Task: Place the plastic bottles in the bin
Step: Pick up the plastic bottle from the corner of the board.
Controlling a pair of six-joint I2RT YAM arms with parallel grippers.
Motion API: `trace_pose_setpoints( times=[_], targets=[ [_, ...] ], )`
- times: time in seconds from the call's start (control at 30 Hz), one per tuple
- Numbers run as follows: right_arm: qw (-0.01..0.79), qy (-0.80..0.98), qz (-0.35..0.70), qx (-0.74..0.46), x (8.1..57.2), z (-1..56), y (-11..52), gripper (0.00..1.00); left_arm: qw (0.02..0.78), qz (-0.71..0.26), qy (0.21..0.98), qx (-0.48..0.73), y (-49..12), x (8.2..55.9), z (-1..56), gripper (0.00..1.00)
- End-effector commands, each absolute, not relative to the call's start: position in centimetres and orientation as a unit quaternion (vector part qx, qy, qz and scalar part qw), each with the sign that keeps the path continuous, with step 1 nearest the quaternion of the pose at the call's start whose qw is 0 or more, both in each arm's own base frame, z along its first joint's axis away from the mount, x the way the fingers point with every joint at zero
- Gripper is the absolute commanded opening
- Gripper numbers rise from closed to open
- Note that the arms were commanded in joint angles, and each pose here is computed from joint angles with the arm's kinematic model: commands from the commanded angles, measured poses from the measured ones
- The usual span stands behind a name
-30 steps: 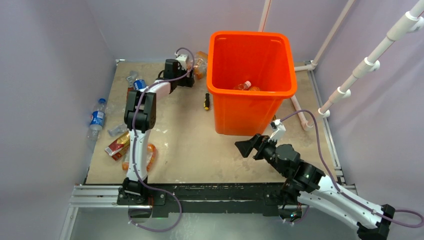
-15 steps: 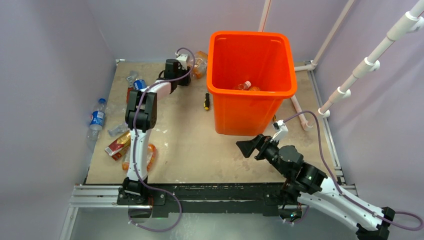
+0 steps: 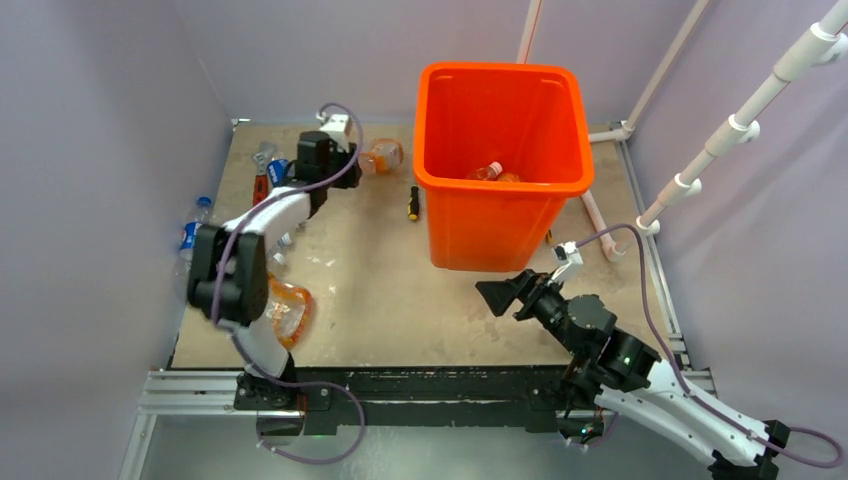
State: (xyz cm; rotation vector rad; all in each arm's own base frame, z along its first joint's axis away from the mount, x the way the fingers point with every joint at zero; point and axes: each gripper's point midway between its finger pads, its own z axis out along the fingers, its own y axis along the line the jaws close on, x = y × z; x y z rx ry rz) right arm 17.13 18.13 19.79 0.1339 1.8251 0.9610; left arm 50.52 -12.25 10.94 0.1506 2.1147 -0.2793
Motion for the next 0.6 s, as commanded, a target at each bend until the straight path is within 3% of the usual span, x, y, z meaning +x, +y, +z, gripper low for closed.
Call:
trace_pose_setpoints(
  times=[0.0, 0.2, 0.57],
  targets=[
    [0.524, 0.735, 0.43, 0.01, 16.4, 21.8, 19.3, 0.98, 0.555, -0.107, 0.824, 0.025, -10.4, 45.8, 22.6, 0.0],
    [0.521, 0.679, 0.508, -0.097, 13.3, 26.2, 21.7, 0.94, 0.594, -0.097, 0.798, -0.036, -7.1, 36.6, 30.9, 0.0],
    [0.516, 0.564, 0.577, -0.286, 8.2, 37.4, 24.7, 0.91, 0.667, -0.246, 0.703, -0.029, -8.8, 25.4, 42.5, 0.0]
  ],
)
